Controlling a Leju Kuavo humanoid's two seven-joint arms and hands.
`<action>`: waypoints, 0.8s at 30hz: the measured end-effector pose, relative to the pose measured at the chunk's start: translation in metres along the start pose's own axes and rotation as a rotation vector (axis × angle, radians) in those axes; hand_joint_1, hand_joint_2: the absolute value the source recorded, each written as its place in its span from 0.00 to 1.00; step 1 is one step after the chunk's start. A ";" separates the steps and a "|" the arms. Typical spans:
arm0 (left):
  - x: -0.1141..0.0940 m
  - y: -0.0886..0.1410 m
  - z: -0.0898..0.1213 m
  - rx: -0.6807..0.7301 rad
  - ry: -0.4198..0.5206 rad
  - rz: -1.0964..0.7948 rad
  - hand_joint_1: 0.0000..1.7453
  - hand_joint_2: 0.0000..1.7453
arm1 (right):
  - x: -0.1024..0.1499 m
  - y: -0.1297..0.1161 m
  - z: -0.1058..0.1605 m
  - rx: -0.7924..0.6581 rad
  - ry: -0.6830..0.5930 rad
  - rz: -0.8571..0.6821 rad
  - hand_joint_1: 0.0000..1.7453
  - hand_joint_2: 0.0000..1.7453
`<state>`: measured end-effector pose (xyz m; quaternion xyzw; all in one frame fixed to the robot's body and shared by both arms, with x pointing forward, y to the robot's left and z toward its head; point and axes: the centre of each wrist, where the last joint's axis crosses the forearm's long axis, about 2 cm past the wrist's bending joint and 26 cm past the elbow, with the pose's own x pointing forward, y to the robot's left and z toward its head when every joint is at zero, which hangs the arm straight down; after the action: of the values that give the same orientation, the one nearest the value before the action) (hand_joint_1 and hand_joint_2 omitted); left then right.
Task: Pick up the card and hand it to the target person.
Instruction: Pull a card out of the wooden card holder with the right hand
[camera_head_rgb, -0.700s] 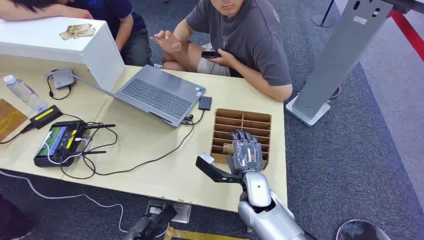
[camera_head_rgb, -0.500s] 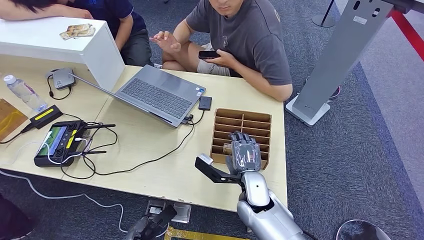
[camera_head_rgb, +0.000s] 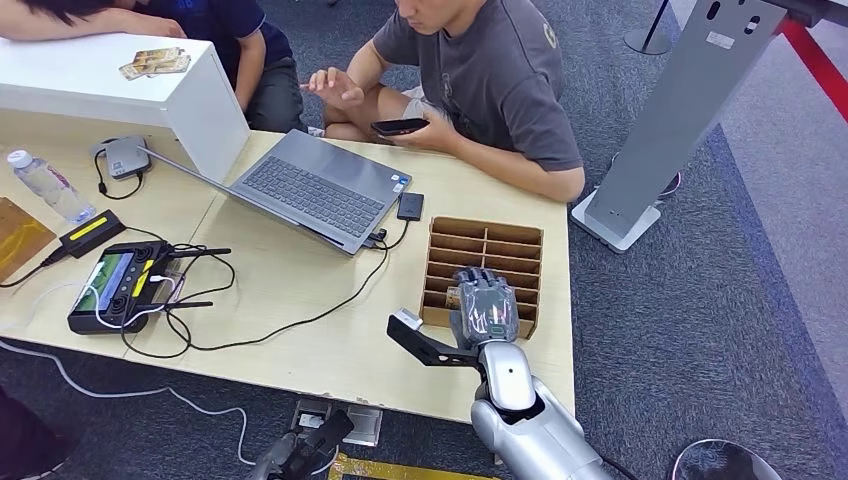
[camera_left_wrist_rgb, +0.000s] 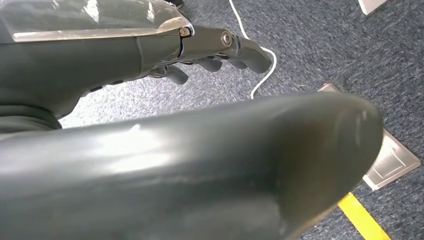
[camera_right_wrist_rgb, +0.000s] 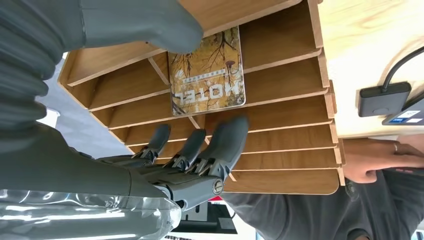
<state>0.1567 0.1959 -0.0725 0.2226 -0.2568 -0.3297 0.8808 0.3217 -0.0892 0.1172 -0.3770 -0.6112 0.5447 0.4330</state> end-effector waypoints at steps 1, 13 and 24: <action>0.000 0.000 0.000 0.000 0.000 0.000 0.00 0.00 | 0.000 0.000 0.000 0.001 0.000 0.001 0.47 1.00; 0.000 0.000 0.000 0.002 -0.005 -0.008 0.00 0.00 | 0.000 0.000 -0.001 0.009 0.011 0.003 0.47 1.00; 0.000 0.000 0.000 0.003 -0.007 -0.011 0.00 0.00 | 0.000 -0.002 -0.003 0.015 0.022 0.006 0.65 1.00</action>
<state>0.1566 0.1958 -0.0725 0.2241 -0.2590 -0.3348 0.8778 0.3244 -0.0888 0.1191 -0.3815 -0.6012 0.5463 0.4411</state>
